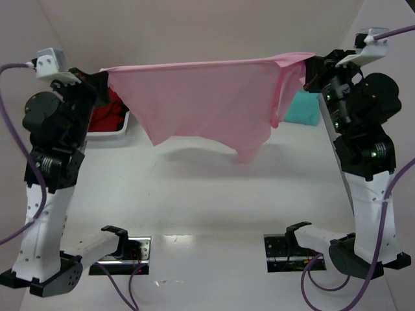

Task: Fold and stack the t-shirts
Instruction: Flatten out the tshirt

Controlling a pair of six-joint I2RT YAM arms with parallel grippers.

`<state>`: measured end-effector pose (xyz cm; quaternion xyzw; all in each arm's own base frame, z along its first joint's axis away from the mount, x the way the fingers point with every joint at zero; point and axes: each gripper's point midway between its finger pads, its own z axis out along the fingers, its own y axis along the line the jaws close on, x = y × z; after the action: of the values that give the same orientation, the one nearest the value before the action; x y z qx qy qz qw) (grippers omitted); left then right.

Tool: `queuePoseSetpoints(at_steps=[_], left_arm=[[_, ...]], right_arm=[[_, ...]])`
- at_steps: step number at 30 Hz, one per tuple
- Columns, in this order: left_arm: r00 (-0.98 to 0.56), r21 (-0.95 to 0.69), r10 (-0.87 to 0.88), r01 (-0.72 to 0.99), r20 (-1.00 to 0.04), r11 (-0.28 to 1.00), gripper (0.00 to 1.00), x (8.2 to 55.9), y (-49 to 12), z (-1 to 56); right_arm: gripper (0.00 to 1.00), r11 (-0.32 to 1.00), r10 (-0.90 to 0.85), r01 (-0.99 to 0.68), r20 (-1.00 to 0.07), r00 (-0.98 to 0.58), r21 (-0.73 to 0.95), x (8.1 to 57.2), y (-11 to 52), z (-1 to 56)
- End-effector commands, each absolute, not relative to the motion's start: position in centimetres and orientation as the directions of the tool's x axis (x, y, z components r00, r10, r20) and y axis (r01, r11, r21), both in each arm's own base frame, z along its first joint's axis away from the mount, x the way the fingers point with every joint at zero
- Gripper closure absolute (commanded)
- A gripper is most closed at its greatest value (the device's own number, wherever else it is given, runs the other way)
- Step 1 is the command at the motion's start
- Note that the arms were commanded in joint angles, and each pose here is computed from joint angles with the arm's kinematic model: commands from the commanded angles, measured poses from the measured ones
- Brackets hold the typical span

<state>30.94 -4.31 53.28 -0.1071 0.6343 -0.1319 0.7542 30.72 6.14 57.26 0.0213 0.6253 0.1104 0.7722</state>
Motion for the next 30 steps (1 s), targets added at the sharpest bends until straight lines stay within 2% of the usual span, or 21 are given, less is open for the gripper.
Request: queuePoseSetpoints(at_steps=[1, 4, 7, 9, 13, 16, 22, 25, 30], left_arm=[[0.267, -0.362, -0.363, 0.056, -0.893, 0.931, 1.0, 26.0, -2.3, 56.8], [0.274, -0.379, -0.382, 0.064, -0.883, 0.923, 1.0, 24.6, -2.1, 57.8], [0.241, -0.381, -0.377, 0.03, -0.895, 0.924, 1.0, 26.5, -2.1, 56.8], [0.182, -0.378, -0.37, -0.007, -0.911, 0.926, 1.0, 29.4, -2.5, 54.6], [-0.007, -0.374, -0.375, -0.068, -0.927, 0.925, 1.0, 36.5, -4.3, 46.3], [-0.116, -0.366, -0.38, -0.124, -0.918, 0.922, 1.0, 39.9, -4.7, 40.3], [-0.283, -0.347, -0.391, -0.194, -0.876, 0.918, 1.0, 44.2, -5.2, 29.7], [-0.327, -0.326, -0.388, -0.228, -0.862, 0.917, 1.0, 46.1, -4.8, 26.5], [-0.319, -0.306, -0.373, -0.241, -0.871, 0.921, 1.0, 49.1, -4.3, 25.8]], right_arm=[[1.0, 0.978, 0.204, -0.117, -0.912, 0.356, 0.173, 25.2, 3.5, 63.1], [1.0, 0.978, 0.205, -0.117, -0.91, 0.361, 0.174, 25.0, 3.5, 63.6], [1.0, 0.982, 0.182, -0.098, -0.934, 0.307, 0.159, 27.8, 4.1, 62.0], [1.0, 0.986, 0.164, -0.055, -0.957, 0.241, 0.156, 31.3, 4.4, 59.3], [1.0, 0.99, 0.131, 0.041, -0.99, 0.058, 0.134, 38.9, 5.1, 50.8], [1.0, 0.99, 0.13, 0.066, -0.99, -0.06, 0.126, 42.4, 5.8, 44.6], [1.0, 0.989, 0.136, 0.092, -0.971, -0.199, 0.119, 46.2, 6.2, 35.5], [1.0, 0.989, 0.133, 0.091, -0.965, -0.228, 0.114, 47.3, 6.6, 32.9], [1.0, 0.989, 0.142, 0.073, -0.963, -0.231, 0.128, 49.2, 7.4, 31.8]])
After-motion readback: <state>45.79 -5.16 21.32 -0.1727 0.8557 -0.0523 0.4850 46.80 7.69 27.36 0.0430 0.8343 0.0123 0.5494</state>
